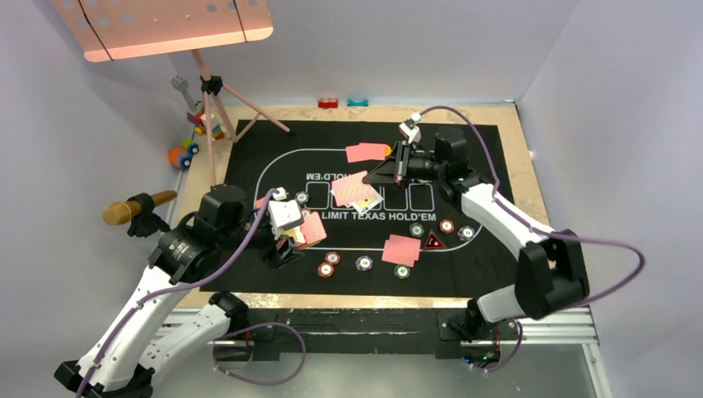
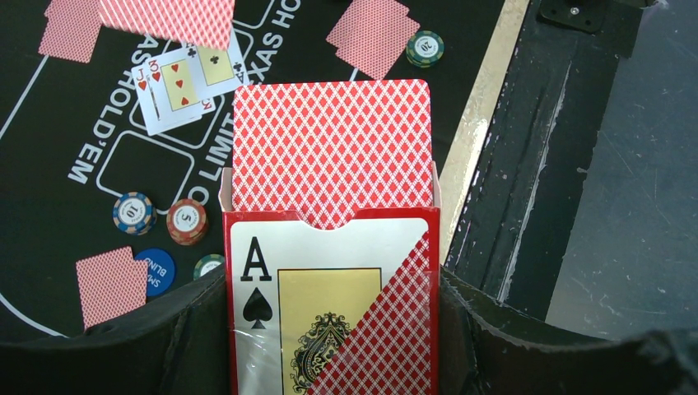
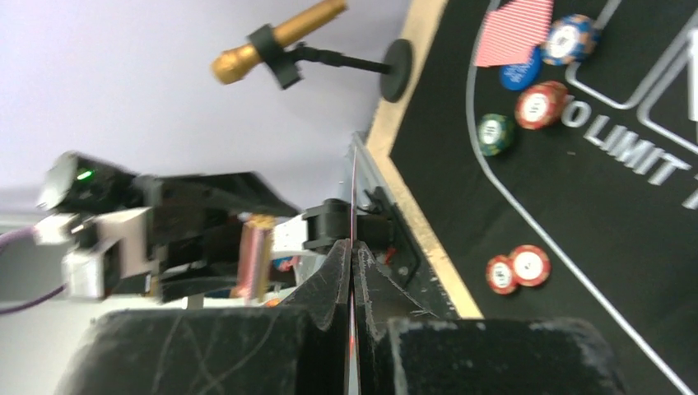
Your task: Distribute texas hold em gaming equipment
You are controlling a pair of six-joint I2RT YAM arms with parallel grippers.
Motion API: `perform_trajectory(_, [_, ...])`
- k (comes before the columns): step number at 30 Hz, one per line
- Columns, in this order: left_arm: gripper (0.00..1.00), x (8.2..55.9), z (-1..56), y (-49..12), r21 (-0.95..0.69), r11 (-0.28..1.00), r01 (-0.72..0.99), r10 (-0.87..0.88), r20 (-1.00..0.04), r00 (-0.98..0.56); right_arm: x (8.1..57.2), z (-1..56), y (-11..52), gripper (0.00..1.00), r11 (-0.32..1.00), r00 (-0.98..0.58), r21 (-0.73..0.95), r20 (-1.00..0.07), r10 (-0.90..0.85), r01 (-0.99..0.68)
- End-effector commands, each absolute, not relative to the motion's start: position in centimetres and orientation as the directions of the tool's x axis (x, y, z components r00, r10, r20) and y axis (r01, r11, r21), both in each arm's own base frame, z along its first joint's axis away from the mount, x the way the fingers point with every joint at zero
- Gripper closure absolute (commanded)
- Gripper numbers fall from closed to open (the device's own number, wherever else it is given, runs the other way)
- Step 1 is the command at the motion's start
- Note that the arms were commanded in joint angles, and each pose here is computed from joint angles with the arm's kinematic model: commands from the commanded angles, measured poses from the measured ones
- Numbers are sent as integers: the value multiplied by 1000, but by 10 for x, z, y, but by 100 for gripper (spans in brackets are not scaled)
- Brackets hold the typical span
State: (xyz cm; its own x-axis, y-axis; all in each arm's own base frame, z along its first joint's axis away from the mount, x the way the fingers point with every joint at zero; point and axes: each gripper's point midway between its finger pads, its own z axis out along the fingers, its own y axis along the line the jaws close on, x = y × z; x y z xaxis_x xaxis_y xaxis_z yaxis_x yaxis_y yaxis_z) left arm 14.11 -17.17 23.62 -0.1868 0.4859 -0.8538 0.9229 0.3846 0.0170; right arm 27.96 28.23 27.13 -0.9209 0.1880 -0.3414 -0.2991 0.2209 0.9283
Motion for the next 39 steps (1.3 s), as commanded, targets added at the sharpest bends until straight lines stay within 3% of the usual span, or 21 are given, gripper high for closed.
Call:
perform_trajectory(1, [100,145,267,-178,57,377,925,423,-898,-118,305,211,281,100,354,-921,897,-345,181,-266])
perform_trajectory(14, [100,145,267,-180,48,375,926,420,-899,-124,371,100,272,100,599,-886,790,-363,289,-128])
perform_trajectory(25, [100,144,267,-180,46,371,927,420,-899,-123,372,52,283,100,676,-897,734,-341,282,-67])
perform_trajectory(33, [100,143,266,-181,35,368,929,416,-900,-131,360,43,264,100,820,-900,570,-378,217,-42])
perform_trajectory(39, [100,142,268,-181,36,364,931,415,-901,-128,350,39,263,81,837,-919,546,-347,187,-36])
